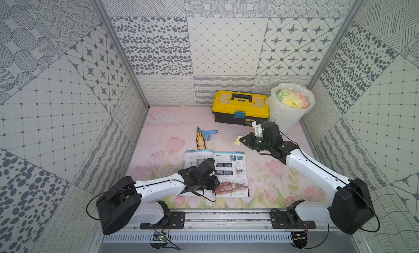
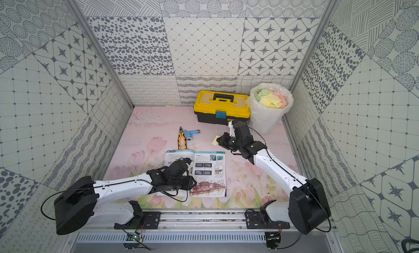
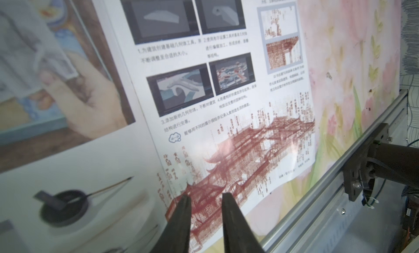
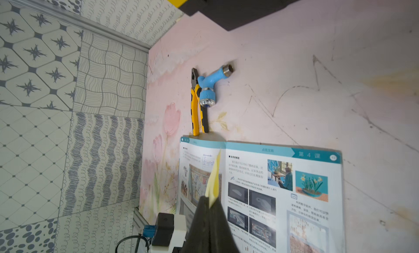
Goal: Peel off the used sticky note
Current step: Place the note in the trash bin.
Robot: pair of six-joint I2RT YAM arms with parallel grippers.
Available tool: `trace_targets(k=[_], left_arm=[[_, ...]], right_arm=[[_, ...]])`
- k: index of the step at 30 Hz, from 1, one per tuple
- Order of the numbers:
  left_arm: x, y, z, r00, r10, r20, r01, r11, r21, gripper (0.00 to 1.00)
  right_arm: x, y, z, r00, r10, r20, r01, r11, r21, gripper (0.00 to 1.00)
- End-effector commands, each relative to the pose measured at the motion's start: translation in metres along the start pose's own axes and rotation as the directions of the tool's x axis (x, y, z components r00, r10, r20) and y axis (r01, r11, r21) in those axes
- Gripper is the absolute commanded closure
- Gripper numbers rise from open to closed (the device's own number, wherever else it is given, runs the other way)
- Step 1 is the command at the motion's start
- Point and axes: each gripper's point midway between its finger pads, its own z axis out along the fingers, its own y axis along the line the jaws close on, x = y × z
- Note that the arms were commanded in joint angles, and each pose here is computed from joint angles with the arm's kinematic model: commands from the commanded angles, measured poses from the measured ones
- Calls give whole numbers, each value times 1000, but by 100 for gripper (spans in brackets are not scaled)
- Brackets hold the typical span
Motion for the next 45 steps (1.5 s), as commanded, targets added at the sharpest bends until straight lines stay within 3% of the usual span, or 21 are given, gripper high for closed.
trace_targets(k=[1,15,22,29,35,40,45], left_arm=[[-10,-4,-7,1000,17,18,-17,1000,-5,69],[-39,-23,-27,993,24,117,-29,999,44,62],[-46,-26,-34,988,36,150,-44,998,51,61],[-47,-26,-37,987,45,157,-53,998,46,61],[-49,-27,-38,986,41,162,-49,998,46,61],[-50,-27,-38,986,43,163,-50,998,44,61],[-52,-29,-39,985,49,165,-57,997,43,61]], right_arm=[[-43,22,-29,991,-73,108,78,996,-40,100],[-199,31,-110,903,-72,423,92,995,-27,100],[-267,-22,-129,859,-15,512,-5,999,37,100],[-305,-85,-134,835,18,550,-99,988,119,100],[-313,-113,-128,849,29,528,-134,978,162,78],[-317,-111,-141,840,8,542,-132,973,189,59],[-316,-104,-161,829,-36,558,-117,964,237,48]])
